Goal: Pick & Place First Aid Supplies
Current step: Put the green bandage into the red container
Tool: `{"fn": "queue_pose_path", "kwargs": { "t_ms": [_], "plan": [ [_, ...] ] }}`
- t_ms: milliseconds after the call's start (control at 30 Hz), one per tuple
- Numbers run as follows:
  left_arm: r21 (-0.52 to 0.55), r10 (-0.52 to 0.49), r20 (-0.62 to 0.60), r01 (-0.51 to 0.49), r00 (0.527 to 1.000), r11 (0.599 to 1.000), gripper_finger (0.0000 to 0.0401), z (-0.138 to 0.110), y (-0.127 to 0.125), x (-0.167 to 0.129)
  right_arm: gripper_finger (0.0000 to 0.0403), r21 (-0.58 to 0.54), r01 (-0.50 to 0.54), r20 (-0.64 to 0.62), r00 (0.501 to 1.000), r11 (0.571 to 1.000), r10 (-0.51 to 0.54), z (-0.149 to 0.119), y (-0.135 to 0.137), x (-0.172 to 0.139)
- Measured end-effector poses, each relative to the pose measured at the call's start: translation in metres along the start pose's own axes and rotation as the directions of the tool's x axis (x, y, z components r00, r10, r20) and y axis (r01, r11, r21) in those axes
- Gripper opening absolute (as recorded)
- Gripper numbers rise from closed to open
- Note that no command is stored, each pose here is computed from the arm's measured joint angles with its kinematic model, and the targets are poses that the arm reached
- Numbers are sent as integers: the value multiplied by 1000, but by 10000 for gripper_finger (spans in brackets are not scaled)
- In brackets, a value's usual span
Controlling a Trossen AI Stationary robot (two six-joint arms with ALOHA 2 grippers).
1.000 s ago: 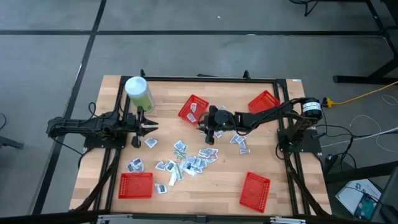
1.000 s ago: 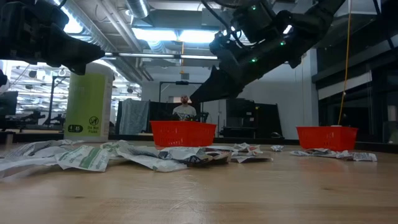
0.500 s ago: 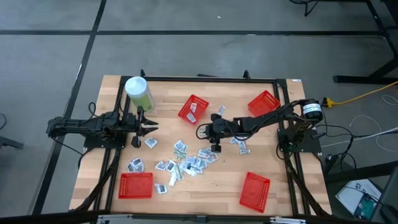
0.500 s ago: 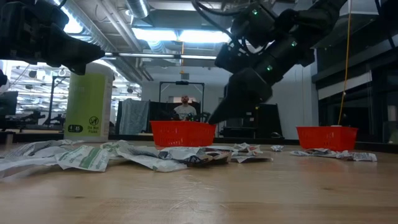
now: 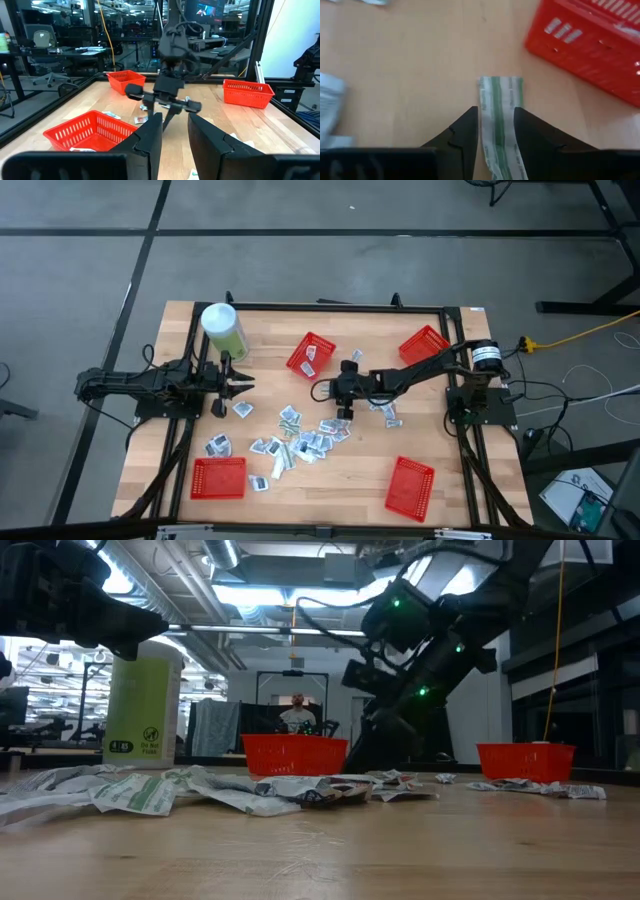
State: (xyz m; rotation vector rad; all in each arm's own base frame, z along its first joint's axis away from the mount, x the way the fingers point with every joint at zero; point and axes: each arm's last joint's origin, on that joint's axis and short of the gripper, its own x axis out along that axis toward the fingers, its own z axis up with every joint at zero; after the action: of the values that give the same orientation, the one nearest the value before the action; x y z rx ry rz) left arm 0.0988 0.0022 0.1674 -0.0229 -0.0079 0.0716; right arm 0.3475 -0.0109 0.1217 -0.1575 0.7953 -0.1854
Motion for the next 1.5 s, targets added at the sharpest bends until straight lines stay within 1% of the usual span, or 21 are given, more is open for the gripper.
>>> {"fn": "queue_pose_path", "kwargs": {
  "t_ms": [167,267,367,500,567,733,867,967,1033,1167,1333,1500],
  "plan": [
    [0,0,1,0,1000,1000,88,0,0,0,125,34,4,-18,1000,999,-3,-4,-3,6],
    [0,0,1,0,1000,1000,88,0,0,0,111,46,-1,-27,1000,999,2,-6,-3,8],
    [0,0,0,0,1000,1000,88,0,0,0,81,56,-17,-33,999,998,19,-6,-2,8],
    [0,0,0,0,1000,1000,88,0,0,0,25,60,-42,-33,998,997,44,-7,-2,8],
    [0,0,0,0,1000,1000,88,0,0,0,8,73,-42,-34,998,996,45,-7,-2,8],
    [0,0,0,0,1000,1000,88,0,0,0,20,99,-45,-21,999,994,47,-6,1,7],
    [0,0,1,0,1000,1000,88,0,0,0,10,99,-80,-4,997,992,81,-2,2,1],
    [0,0,0,0,1000,1000,88,0,0,0,5,83,-118,23,993,989,117,4,1,-8],
    [0,0,1,0,1000,1000,88,0,0,0,10,66,-128,43,991,990,125,9,-1,-15],
    [0,0,0,0,1000,1000,88,0,0,0,16,53,-128,50,991,990,126,15,-5,-28],
    [0,0,0,0,1000,1000,88,0,0,0,5,46,-128,87,989,991,123,25,-10,-49],
    [0,0,0,0,1000,1000,88,0,0,0,11,41,-123,156,981,992,115,37,-16,-73]
  ]
}}
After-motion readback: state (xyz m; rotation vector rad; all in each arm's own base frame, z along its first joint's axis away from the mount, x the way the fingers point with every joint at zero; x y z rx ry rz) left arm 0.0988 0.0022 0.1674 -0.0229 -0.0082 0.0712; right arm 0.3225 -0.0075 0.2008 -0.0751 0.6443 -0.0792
